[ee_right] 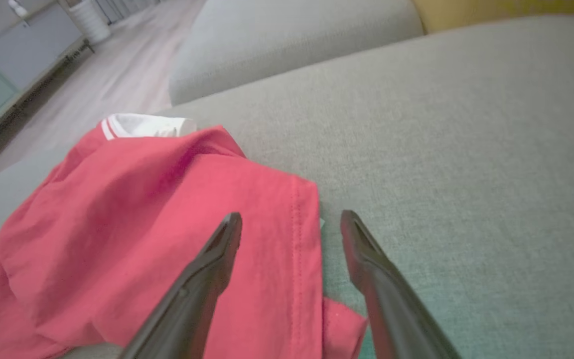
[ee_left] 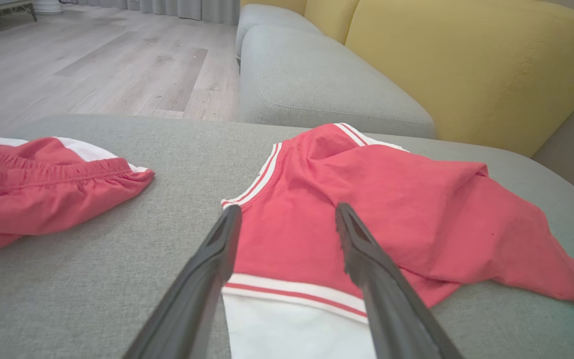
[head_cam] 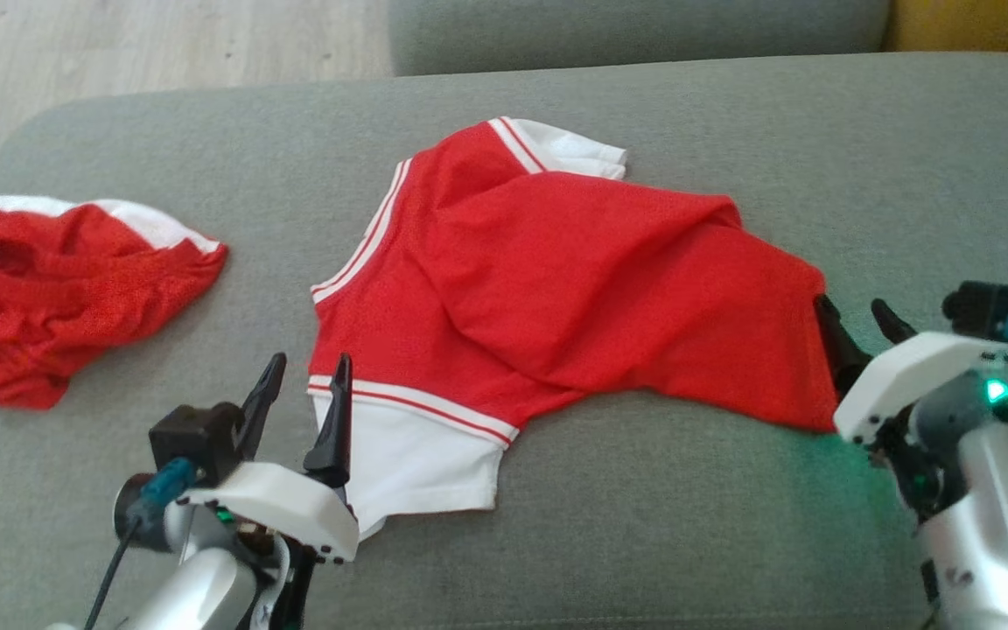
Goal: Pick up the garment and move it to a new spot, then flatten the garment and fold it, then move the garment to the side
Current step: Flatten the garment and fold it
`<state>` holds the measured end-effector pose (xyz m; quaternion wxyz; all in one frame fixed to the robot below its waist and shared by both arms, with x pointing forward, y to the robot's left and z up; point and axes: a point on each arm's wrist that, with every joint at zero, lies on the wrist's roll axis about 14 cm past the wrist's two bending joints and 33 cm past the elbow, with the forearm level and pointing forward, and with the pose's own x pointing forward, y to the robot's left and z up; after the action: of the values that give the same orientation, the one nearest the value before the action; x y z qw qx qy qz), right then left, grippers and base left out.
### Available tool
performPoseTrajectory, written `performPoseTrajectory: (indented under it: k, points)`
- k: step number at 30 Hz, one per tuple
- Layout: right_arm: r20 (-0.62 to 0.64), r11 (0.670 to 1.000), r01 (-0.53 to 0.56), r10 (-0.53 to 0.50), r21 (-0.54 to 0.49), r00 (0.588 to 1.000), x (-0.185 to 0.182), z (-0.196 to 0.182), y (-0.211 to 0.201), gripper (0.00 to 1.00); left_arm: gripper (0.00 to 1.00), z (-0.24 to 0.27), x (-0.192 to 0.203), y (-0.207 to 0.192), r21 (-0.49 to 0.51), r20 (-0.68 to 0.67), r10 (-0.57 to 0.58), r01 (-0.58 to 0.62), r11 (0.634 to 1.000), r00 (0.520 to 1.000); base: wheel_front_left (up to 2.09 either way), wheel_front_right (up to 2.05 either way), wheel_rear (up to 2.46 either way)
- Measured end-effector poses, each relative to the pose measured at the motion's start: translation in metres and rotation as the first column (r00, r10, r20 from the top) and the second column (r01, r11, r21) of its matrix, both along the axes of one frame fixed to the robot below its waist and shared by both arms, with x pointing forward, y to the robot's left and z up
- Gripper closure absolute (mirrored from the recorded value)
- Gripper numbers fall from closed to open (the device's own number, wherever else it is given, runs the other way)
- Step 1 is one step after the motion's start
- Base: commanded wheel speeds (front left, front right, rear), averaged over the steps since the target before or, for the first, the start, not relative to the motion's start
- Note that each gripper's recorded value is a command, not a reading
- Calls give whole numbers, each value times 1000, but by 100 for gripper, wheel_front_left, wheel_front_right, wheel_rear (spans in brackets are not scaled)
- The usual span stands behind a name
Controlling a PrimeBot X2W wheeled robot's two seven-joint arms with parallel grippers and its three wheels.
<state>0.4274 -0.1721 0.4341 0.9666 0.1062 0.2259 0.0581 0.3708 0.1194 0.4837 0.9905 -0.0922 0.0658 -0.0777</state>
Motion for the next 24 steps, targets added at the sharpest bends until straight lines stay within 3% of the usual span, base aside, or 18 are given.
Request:
performPoseTrajectory:
  k: [7,17,18,19,24]
  points:
    - [-298,997,-11,34,78,954,-7,-49,8,0,0,-15,-5,22,14,-40,63,-63,998,997,0,0,0]
    - [-404,989,-9,68,147,912,16,-59,24,0,0,-24,-3,34,20,-68,92,-90,996,993,0,0,0]
    - [-406,990,-16,73,143,911,18,-59,25,29,0,-24,-3,35,21,-67,95,-94,995,993,0,0,0]
    - [-403,989,-22,80,146,912,19,-58,27,97,0,-25,-3,35,22,-68,98,-97,995,993,0,0,0]
    - [-328,990,-54,96,133,940,28,-45,32,100,0,-24,-5,37,21,-67,108,-106,994,992,0,0,0]
